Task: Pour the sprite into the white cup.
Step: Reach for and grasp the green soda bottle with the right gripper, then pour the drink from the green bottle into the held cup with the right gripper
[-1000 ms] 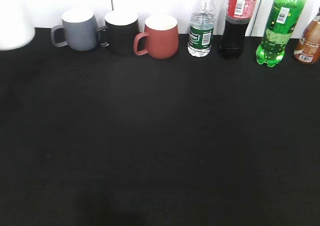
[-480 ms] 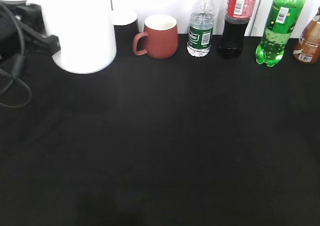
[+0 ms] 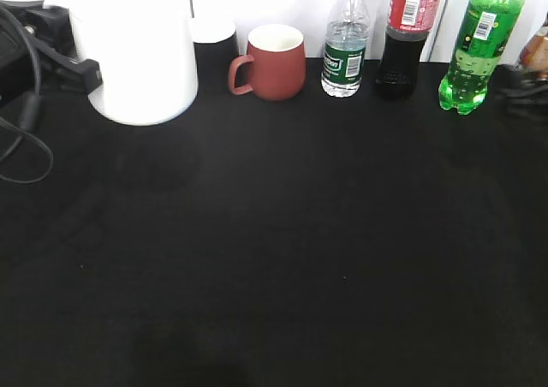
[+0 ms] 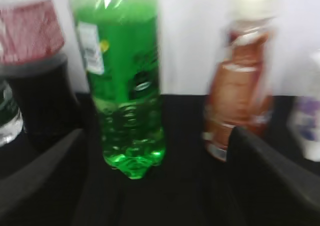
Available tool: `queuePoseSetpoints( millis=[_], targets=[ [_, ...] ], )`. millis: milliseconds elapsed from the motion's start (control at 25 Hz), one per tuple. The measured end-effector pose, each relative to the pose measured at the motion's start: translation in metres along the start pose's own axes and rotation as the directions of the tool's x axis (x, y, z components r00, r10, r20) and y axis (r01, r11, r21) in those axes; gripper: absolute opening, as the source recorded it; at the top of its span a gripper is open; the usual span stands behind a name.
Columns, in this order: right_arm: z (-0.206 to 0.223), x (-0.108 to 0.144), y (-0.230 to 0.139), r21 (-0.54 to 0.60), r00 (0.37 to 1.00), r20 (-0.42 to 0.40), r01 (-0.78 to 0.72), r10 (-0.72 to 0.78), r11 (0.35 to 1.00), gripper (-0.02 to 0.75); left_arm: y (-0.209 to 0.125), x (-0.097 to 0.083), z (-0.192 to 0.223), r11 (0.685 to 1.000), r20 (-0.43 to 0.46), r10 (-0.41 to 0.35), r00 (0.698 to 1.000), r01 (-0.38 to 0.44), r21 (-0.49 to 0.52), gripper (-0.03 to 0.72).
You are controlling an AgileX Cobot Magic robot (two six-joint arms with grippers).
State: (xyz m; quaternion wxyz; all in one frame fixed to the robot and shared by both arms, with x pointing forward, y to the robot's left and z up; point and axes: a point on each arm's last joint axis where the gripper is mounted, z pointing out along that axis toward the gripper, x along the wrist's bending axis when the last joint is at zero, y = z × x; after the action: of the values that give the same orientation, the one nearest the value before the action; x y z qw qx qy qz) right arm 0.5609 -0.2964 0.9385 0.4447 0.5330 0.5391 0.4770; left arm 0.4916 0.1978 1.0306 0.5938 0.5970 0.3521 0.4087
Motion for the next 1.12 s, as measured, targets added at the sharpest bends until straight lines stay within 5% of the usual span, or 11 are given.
queuePoseSetpoints(
  millis=[160, 320, 680, 840, 1000, 1120],
  targets=[
    [0.04, 0.023, -0.012, 0.033, 0.998, -0.06, 0.001, 0.001, 0.999, 0.66, 0.0, 0.0, 0.0, 1.0, 0.0, 0.0, 1.0, 0.0, 0.0, 0.057],
    [0.073, 0.021, -0.024, 0.041, 0.997, 0.021, -0.072, 0.071, 0.997, 0.66, 0.0, 0.0, 0.0, 1.0, 0.0, 0.0, 1.0, 0.0, 0.0, 0.057],
    [0.125, 0.023, -0.035, 0.001, 0.997, 0.012, -0.07, 0.07, 0.998, 0.601, 0.0, 0.0, 0.0, 1.0, 0.0, 0.0, 1.0, 0.0, 0.0, 0.057],
    [0.126, 0.025, -0.036, -0.013, 0.999, -0.01, -0.051, 0.051, 0.999, 0.414, 0.0, 0.0, 0.0, 1.0, 0.0, 0.0, 1.0, 0.0, 0.0, 0.057],
    [0.113, 0.025, -0.033, -0.026, 0.999, -0.014, -0.04, 0.04, 0.999, 0.402, 0.0, 0.0, 0.0, 1.0, 0.0, 0.0, 1.0, 0.0, 0.0, 0.057],
    [0.068, 0.025, 0.002, -0.105, 0.999, -0.03, -0.032, 0.029, 0.994, 0.397, 0.0, 0.0, 0.0, 1.0, 0.003, 0.003, 1.0, -0.003, 0.0, 0.057]
  ],
)
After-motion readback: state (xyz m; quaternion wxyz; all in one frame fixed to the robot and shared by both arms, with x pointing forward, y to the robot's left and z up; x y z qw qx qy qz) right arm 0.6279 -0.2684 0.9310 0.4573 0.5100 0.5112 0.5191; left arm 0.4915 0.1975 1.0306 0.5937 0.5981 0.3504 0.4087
